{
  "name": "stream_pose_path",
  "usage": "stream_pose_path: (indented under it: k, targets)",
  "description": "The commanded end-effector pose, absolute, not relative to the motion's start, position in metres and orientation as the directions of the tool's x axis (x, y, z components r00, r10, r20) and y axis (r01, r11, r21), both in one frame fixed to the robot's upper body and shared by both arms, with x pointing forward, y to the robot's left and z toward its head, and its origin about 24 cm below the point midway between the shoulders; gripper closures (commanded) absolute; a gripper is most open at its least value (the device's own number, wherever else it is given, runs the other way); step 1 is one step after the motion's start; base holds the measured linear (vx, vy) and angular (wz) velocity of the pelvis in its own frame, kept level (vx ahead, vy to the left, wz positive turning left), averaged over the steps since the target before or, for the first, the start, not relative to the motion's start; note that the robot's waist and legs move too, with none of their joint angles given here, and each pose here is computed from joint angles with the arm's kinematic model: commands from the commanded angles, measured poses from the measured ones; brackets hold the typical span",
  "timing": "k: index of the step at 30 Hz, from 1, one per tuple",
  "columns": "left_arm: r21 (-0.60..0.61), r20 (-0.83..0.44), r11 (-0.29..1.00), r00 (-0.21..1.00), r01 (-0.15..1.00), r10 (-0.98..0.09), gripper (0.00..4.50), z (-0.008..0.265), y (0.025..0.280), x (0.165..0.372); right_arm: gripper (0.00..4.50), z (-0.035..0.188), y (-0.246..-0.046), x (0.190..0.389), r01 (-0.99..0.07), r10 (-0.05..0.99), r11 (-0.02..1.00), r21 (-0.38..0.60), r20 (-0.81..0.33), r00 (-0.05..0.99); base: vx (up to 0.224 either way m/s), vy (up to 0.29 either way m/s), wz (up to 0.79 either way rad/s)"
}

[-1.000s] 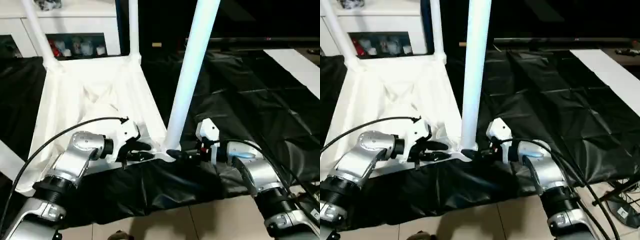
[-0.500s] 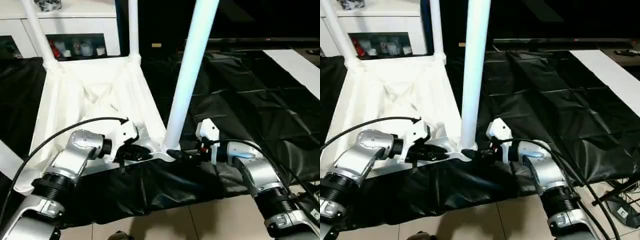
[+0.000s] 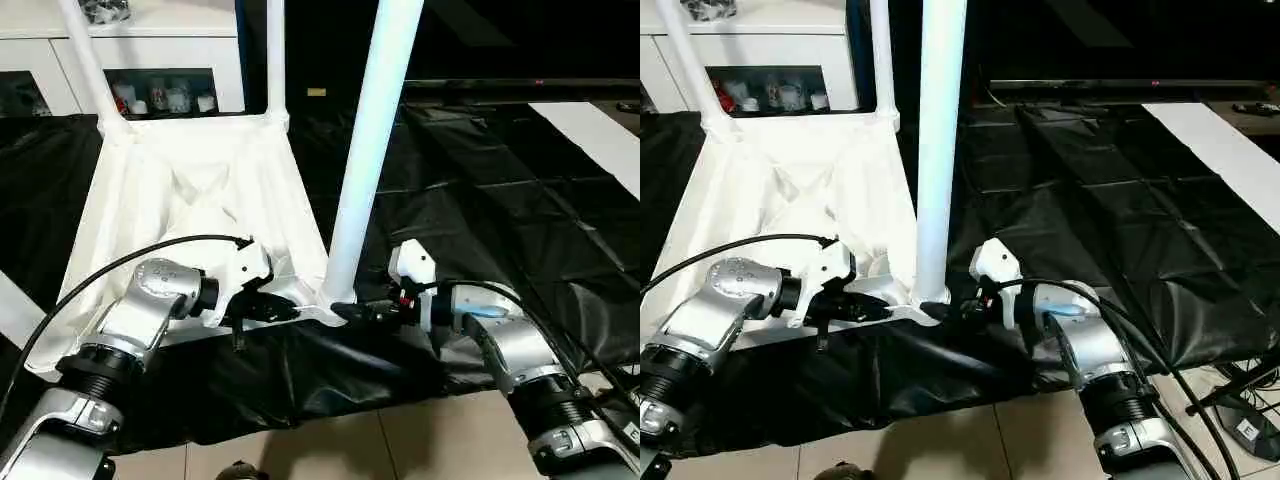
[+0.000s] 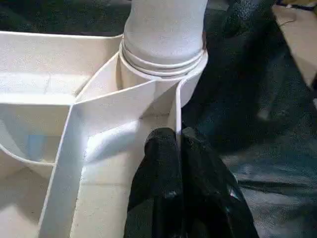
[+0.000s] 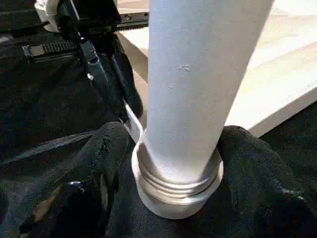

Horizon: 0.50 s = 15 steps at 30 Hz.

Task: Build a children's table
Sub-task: Rotate leg to tighten

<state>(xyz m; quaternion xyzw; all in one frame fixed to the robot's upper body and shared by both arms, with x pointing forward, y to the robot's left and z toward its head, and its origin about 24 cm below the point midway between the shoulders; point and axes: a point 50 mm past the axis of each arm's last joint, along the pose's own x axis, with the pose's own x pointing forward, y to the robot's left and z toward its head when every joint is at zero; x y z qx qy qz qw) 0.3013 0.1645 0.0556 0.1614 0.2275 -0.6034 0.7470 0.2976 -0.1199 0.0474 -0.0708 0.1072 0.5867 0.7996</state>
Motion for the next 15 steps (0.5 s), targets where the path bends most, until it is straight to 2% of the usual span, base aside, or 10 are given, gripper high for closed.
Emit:
stream_pose_path:
  k: [1, 2, 7, 12, 15]
  targets:
    - [-0.107, -0.511, 0.144, 0.07, 0.984, -0.857, 4.5, 0.047, 0.156, 0.29, 0.89, 0.051, -0.123, 0.298, -0.963, 0.93, 0.269, 0.026, -0.266, 0.253, 0.0, 0.0, 0.0]
    - [-0.115, -0.509, 0.13, 0.054, 0.985, -0.859, 4.5, 0.047, 0.154, 0.288, 0.73, 0.05, -0.123, 0.297, -0.967, 0.928, 0.254, 0.006, -0.284, 0.242, 0.0, 0.0, 0.0]
    - [-0.137, -0.503, 0.091, 0.01, 0.986, -0.864, 4.5, 0.046, 0.15, 0.283, 0.73, 0.049, -0.122, 0.297, -0.971, 0.916, 0.229, -0.064, -0.324, 0.237, 0.0, 0.0, 0.0]
    - [-0.144, -0.507, 0.077, -0.007, 0.987, -0.862, 4.5, 0.045, 0.149, 0.281, 0.73, 0.049, -0.115, 0.303, -0.969, 0.924, 0.245, -0.038, -0.294, 0.245, 0.0, 0.0, 0.0]
    - [-0.141, -0.511, 0.081, -0.003, 0.987, -0.86, 4.5, 0.045, 0.149, 0.281, 0.98, 0.049, -0.114, 0.303, -0.971, 0.931, 0.238, -0.026, -0.28, 0.236, 0.0, 0.0, 0.0]
